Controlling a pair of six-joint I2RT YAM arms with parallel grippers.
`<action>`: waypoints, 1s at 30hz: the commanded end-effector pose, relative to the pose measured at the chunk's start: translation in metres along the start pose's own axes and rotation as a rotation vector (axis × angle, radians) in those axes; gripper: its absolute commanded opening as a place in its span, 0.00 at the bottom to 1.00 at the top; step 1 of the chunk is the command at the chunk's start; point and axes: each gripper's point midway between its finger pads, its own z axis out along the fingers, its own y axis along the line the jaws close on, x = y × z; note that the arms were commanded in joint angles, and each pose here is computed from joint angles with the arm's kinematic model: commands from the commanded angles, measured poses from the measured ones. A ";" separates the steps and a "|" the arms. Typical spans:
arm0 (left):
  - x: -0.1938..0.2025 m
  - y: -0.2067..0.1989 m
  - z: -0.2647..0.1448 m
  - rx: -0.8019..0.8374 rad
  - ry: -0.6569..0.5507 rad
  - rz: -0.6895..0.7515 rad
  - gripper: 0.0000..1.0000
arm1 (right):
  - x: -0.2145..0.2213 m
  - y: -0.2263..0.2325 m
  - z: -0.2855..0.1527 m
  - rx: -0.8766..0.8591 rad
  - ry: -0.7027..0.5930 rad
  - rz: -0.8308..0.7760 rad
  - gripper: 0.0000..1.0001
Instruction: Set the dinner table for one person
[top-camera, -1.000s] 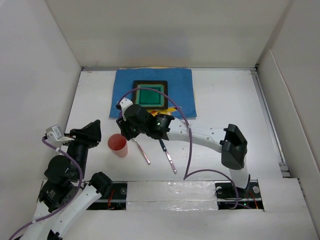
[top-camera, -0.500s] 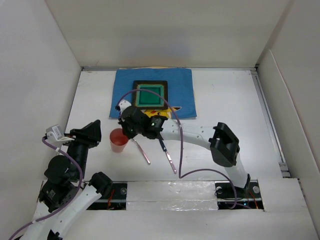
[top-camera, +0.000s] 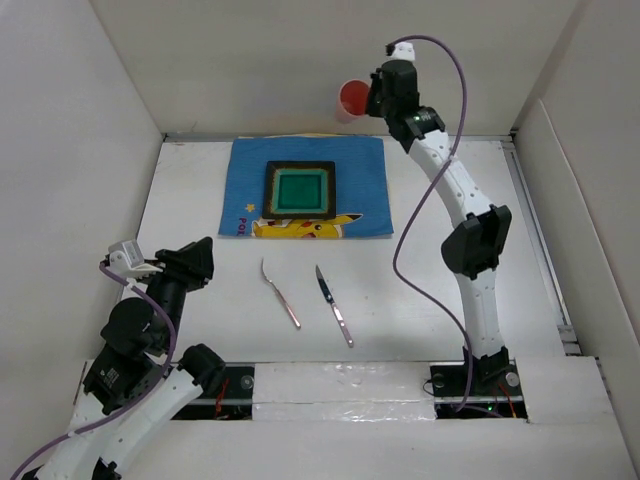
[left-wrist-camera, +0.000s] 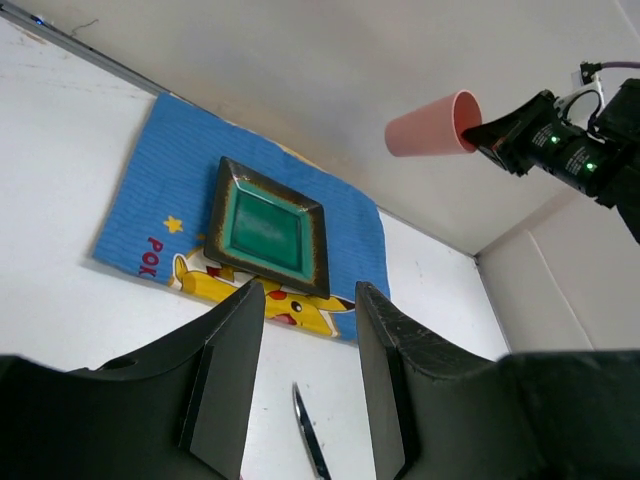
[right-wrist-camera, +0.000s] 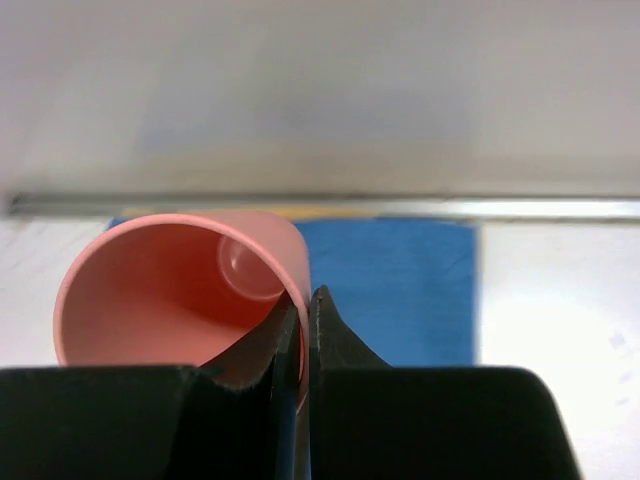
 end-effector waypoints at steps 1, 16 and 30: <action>-0.004 -0.006 0.003 0.022 -0.015 0.003 0.39 | 0.006 -0.034 0.015 0.078 0.059 -0.033 0.00; -0.001 -0.006 0.009 0.002 -0.005 0.027 0.39 | 0.059 -0.137 0.075 0.181 0.154 0.027 0.00; -0.001 -0.007 0.010 -0.002 -0.008 0.032 0.39 | 0.090 -0.121 0.088 0.154 0.199 0.014 0.00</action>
